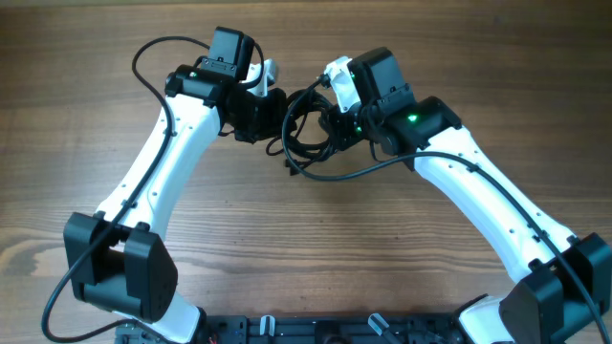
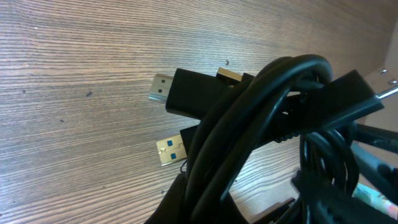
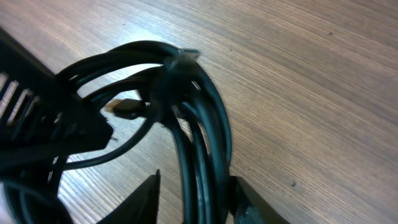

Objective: Untangle cables

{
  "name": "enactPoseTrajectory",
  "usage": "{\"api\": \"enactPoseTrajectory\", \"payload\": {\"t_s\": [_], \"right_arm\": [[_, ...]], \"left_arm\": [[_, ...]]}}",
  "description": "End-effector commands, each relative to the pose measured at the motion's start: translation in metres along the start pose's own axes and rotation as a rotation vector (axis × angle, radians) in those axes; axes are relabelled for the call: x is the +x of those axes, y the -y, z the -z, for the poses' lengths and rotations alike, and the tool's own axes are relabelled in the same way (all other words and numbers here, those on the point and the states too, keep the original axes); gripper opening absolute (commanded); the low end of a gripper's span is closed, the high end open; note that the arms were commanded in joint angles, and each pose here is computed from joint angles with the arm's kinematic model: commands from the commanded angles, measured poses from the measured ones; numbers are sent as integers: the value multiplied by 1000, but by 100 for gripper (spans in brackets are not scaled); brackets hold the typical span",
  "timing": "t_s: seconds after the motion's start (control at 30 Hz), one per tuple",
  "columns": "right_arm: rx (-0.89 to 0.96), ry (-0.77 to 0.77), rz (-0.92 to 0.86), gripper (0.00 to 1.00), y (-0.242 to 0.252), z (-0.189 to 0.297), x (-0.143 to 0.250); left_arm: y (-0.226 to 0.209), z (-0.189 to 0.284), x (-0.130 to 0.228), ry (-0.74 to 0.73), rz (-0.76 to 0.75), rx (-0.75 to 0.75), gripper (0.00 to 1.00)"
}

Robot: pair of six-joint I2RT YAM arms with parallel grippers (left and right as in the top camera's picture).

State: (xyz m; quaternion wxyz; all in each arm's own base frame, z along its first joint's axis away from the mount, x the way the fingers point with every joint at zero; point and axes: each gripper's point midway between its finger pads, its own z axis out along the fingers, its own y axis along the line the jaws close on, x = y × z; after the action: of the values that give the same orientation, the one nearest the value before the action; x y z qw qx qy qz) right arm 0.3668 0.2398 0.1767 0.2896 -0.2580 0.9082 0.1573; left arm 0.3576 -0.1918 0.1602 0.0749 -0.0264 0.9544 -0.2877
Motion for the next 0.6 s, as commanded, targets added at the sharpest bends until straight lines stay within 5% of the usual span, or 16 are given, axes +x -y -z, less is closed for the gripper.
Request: {"api": "enactPoseTrajectory", "payload": {"t_s": [0.0,0.2,0.57], "right_arm": [[15,8,-41,24,1,-2,-6],[11,26,-317,4,1,5,-9],[-355,198,-435,4,-15,113,-43]], "left_arm": [[18,15,-2,22,-39,69,4],[-28,20,-24,173,234,-176,4],[-63,36,-40,279,374,-290,4]]}}
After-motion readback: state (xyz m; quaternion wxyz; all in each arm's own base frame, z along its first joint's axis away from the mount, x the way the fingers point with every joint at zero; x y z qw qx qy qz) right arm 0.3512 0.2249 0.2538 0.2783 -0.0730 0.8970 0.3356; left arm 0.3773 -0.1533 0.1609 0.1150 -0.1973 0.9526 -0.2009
